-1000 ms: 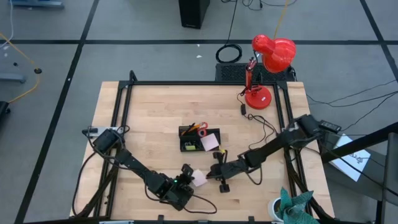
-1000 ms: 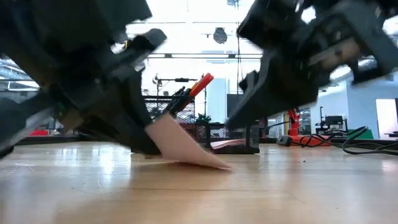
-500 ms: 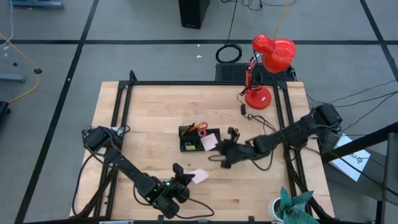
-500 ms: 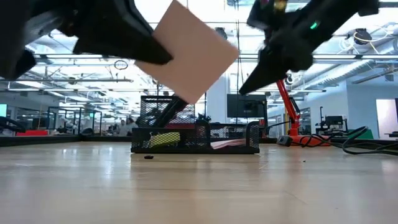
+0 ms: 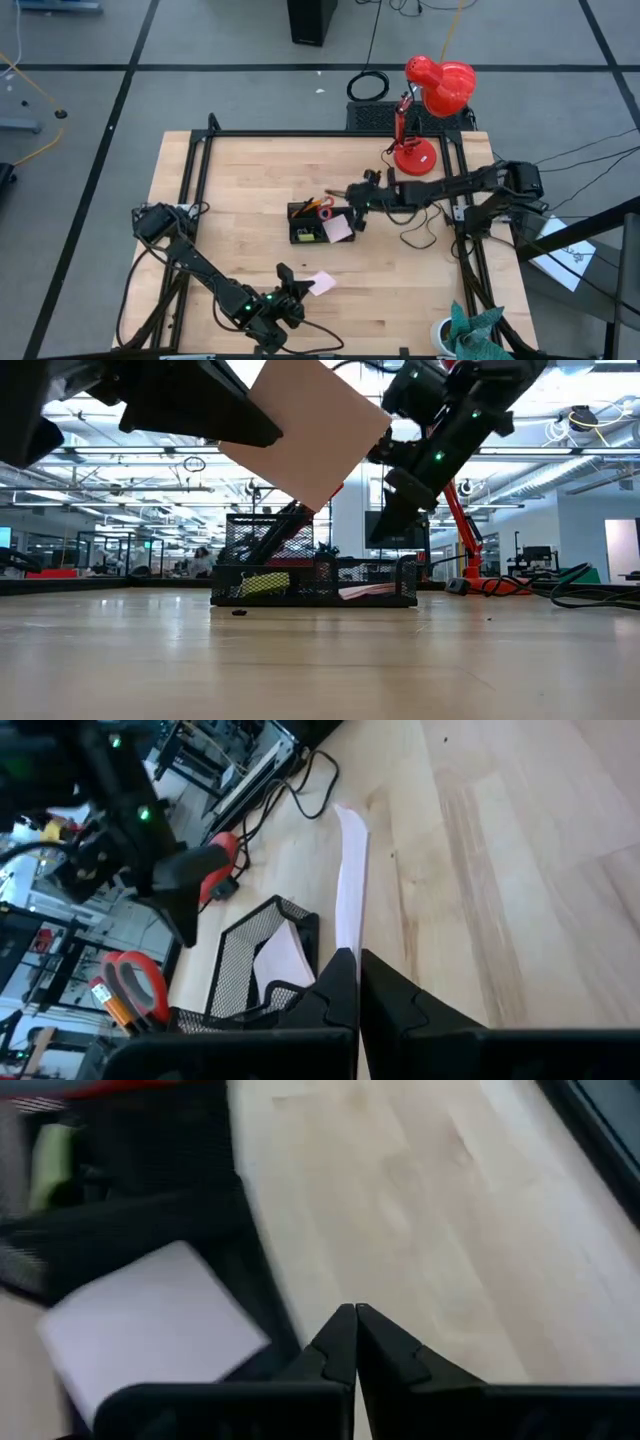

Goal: Pick and place office supplies into organizer
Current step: Put the pink sticky notes into the black desk organizer

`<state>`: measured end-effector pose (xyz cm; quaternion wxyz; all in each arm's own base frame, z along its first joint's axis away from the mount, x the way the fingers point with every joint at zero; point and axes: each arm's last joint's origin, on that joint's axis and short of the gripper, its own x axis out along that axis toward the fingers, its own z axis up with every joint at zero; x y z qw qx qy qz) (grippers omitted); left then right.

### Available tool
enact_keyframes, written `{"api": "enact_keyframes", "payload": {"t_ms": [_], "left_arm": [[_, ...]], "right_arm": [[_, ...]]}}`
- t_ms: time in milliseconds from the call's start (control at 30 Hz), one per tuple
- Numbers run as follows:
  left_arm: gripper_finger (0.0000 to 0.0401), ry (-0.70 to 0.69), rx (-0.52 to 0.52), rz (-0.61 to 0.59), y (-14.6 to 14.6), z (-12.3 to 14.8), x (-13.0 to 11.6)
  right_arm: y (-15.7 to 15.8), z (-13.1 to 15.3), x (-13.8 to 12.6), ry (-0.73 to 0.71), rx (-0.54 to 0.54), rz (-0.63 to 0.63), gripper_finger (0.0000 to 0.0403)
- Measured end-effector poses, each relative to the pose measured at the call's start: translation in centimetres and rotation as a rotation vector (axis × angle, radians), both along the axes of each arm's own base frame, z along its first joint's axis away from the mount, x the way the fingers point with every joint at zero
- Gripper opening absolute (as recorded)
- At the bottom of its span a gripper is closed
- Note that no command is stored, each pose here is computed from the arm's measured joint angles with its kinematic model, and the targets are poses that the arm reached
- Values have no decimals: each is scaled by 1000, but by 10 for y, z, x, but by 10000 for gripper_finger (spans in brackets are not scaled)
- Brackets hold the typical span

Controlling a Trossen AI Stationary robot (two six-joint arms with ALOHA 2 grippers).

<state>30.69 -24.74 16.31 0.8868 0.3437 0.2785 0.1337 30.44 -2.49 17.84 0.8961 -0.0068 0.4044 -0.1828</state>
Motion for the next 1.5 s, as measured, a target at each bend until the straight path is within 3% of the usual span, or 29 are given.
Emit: {"api": "enact_keyframes", "payload": {"t_ms": [167, 367, 633, 900, 1133, 1300, 1500], "left_arm": [[1, 7, -13, -11, 0, 0, 1], [1, 7, -13, -12, 0, 1, 1], [2, -7, -25, -19, -1, 2, 2], [1, -1, -7, -7, 5, 2, 8], [1, 28, 99, 6, 25, 5, 26], [1, 41, 211, 5, 34, 10, 34], [1, 105, 332, 26, 35, 24, 44]], "right_arm": [[-18, -1, -1, -5, 92, 30, 0], [-23, -12, 0, 41, 116, 32, 0], [-17, -35, 4, 115, 183, 41, 0], [1, -32, 7, 87, 193, 78, 0], [14, -26, 6, 73, 128, 50, 0], [28, -2, -5, 28, 43, -17, 0], [45, 21, -21, -77, 45, -19, 0]]}}
